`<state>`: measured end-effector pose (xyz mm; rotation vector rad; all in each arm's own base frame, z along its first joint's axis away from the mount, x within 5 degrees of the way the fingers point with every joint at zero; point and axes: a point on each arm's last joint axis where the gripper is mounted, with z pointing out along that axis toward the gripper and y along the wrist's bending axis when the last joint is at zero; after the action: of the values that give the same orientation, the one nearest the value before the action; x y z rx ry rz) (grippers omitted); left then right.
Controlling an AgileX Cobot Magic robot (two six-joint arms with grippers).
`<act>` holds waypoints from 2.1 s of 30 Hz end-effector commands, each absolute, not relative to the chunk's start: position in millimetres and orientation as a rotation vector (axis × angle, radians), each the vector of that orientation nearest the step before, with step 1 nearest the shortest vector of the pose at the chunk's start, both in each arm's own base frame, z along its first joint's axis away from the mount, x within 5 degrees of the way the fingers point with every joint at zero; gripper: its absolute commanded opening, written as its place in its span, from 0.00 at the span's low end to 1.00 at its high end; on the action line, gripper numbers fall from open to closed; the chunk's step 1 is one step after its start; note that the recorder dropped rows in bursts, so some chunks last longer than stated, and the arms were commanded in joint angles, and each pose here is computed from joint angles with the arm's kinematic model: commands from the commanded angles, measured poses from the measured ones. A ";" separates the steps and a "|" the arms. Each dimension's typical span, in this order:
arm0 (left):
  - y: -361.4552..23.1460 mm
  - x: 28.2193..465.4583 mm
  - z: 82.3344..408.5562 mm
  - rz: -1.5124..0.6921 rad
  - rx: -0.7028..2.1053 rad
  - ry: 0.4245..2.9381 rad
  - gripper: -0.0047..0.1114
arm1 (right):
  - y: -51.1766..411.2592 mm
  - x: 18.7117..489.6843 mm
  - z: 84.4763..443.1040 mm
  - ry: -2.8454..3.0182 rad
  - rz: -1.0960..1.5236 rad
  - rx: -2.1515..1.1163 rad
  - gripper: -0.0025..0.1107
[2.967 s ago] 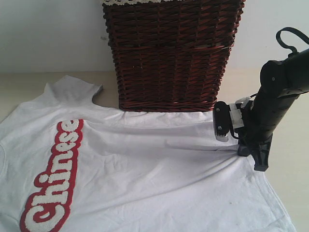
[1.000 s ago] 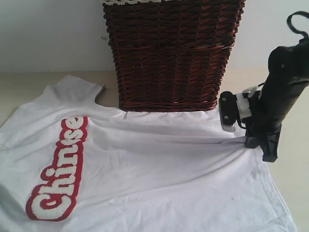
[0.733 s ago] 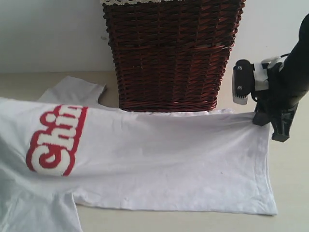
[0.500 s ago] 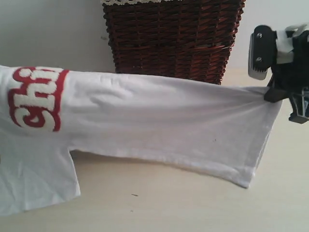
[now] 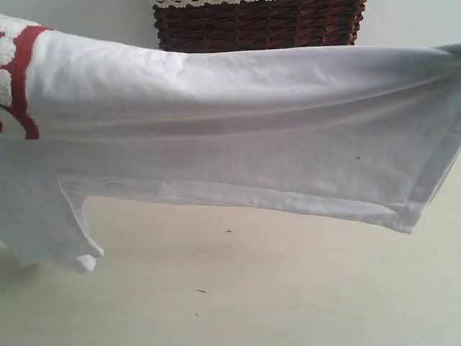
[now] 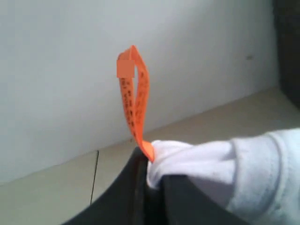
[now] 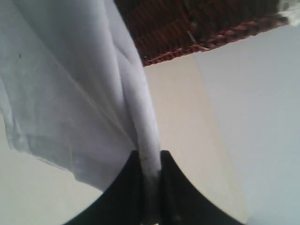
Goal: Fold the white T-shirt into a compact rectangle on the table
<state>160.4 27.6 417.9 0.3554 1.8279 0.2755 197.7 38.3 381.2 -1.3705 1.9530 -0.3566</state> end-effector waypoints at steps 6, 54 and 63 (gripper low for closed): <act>-1.8 98.9 446.3 0.232 0.343 1.630 0.04 | 31.1 146.8 420.6 1.826 -0.346 -1.101 0.02; 92.2 276.7 200.2 0.338 0.303 2.383 0.23 | 74.4 351.0 195.6 2.088 -0.294 -1.184 0.06; 96.0 294.9 190.3 0.348 0.220 2.371 0.71 | 76.2 358.6 197.6 2.014 -0.311 -1.125 0.51</act>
<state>290.2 95.0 185.4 0.2854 2.4013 0.3463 357.3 76.7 194.0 -1.1605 2.0354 -0.3082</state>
